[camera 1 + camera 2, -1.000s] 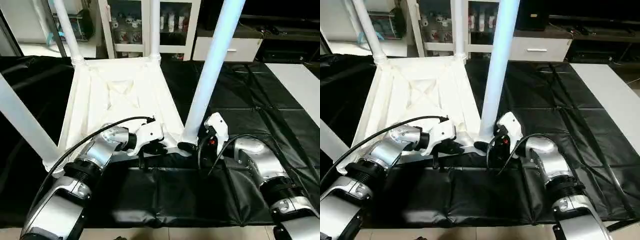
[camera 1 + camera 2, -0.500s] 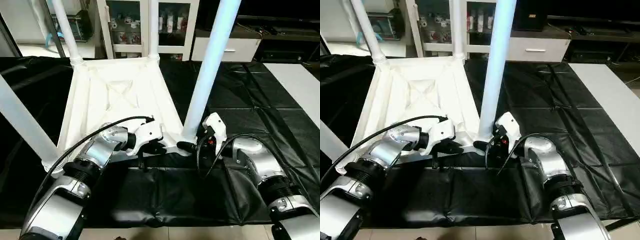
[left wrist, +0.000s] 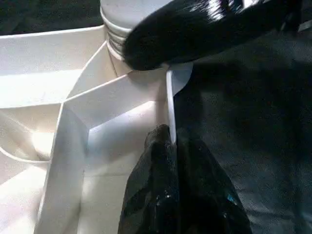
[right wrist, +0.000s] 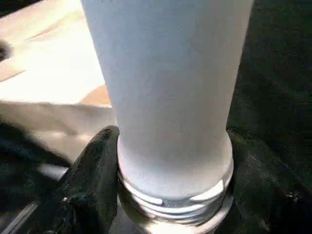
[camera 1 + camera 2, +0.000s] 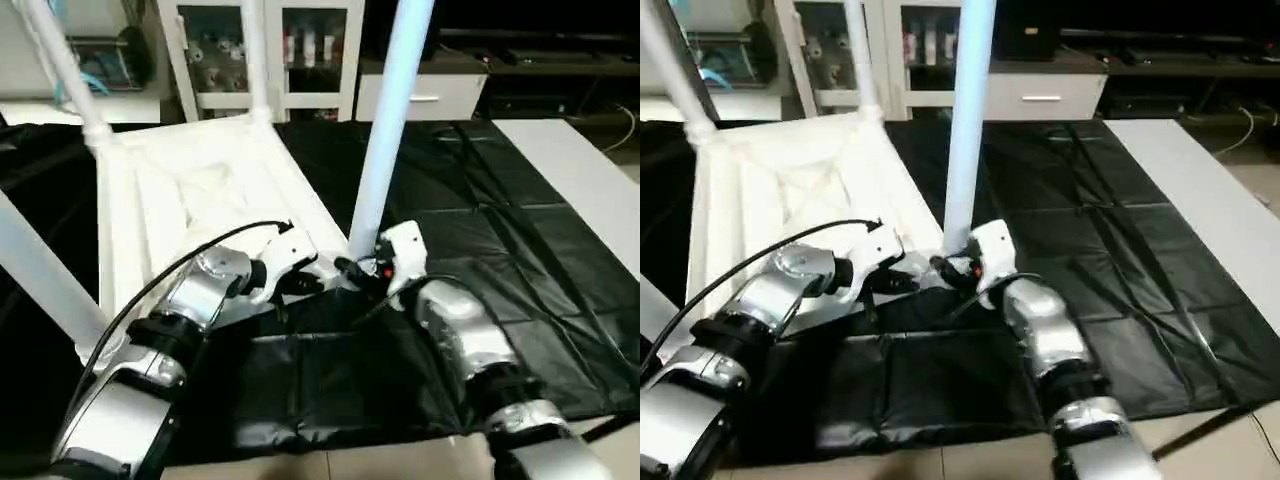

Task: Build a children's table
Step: Rotate leg to tighten

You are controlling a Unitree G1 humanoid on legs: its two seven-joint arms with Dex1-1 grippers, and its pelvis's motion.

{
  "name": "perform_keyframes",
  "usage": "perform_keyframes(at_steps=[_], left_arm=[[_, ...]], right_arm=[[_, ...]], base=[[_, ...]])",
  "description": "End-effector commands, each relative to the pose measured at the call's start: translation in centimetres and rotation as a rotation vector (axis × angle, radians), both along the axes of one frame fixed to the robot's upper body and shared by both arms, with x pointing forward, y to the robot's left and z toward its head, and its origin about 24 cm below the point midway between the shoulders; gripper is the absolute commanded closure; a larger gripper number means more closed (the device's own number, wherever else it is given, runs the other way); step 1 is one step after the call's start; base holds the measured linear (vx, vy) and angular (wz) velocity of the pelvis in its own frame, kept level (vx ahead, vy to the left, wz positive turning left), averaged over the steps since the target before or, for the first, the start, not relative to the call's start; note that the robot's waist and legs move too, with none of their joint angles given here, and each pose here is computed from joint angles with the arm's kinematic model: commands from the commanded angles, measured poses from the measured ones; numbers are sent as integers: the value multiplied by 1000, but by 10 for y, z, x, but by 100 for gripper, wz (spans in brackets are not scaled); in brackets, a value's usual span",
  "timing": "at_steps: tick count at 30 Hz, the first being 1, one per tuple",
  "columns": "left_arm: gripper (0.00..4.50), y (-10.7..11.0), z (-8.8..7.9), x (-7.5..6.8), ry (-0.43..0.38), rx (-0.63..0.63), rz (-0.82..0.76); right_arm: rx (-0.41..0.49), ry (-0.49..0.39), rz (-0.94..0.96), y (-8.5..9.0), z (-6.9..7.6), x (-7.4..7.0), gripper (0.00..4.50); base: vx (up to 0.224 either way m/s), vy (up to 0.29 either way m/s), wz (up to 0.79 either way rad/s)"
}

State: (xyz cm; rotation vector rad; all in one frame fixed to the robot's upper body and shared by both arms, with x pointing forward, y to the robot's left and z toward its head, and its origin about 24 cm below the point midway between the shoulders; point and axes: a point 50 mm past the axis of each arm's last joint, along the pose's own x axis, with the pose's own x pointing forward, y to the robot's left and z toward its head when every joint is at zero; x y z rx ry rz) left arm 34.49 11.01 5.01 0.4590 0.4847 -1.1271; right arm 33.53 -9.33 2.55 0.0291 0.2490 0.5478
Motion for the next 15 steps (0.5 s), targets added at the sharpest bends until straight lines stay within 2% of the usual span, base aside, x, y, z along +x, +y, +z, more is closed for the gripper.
perform_keyframes(at_steps=[1,3,6,9,13,15], left_arm=[[450,-27,-17,-18,92,-17,-145],[450,-30,-16,-15,75,-18,-122],[450,-33,-15,-13,52,-19,-86],[450,-35,-16,-12,47,-25,-68],[450,-37,-16,-11,43,-26,-61],[450,-37,-16,-11,42,-26,-59]], right_arm=[[-39,-3,-134,-11,2,7,173],[-107,-30,-214,-4,4,9,174],[-172,-85,-422,-7,9,12,174],[-160,-107,-513,-7,14,13,175],[-109,-101,-501,-2,14,12,175],[-52,-87,-497,0,14,12,175]], base=[[0,0,0],[0,0,0],[0,0,0],[0,0,0],[0,0,0],[0,0,0]])
